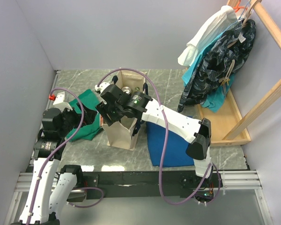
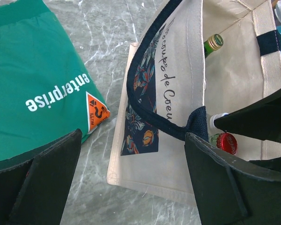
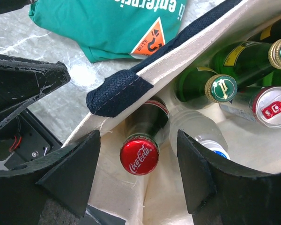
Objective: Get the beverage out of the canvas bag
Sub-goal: Take out the drink from the canvas bag.
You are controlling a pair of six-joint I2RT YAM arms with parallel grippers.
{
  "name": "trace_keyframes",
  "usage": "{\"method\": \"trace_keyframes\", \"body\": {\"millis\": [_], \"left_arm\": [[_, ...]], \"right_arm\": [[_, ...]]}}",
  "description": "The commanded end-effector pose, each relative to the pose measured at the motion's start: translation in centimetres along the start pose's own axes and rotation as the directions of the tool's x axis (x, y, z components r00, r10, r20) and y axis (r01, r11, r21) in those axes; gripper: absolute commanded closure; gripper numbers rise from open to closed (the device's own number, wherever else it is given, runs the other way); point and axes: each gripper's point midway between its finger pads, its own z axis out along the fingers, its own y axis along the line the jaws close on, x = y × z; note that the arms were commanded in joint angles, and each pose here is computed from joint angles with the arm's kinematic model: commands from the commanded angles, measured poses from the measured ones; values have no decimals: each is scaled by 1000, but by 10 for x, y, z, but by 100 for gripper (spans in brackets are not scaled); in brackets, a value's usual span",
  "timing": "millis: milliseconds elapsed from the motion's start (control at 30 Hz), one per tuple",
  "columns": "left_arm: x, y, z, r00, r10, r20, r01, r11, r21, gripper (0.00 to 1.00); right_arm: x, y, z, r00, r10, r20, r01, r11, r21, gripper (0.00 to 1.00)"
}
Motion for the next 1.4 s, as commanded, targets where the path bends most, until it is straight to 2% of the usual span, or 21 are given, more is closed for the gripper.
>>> {"method": "trace_keyframes", "body": {"millis": [0,500,600,800,900,1133,1367], "left_arm": [[-8,-2,3,999,0,37,0,1000,9,4],[-8,-2,2,999,-3,40,2,1000,7,4],[-8,-2,2,999,-3,40,3,1000,7,4],[-9,-2,1,999,-5,44,4,1000,9,4],[-8,-2,2,999,-4,42,4,1000,7,4],[-8,0,2,999,-6,42,6,1000,0,4],[-9,-1,1,999,-7,45,7,1000,0,4]], "right_arm": [[-9,4,-3,1000,0,16,0,1000,0,27],[-5,-1,-12,1000,15,6,-15,1000,22,28],[-5,-2,-13,1000,15,3,-15,1000,19,36],[-3,1,-10,1000,7,-8,-7,1000,10,36],[-4,2,-11,1000,5,-10,-5,1000,4,42],[-4,3,-13,1000,3,-13,-3,1000,-2,74],[-8,2,-15,1000,2,5,-2,1000,-4,98]]}}
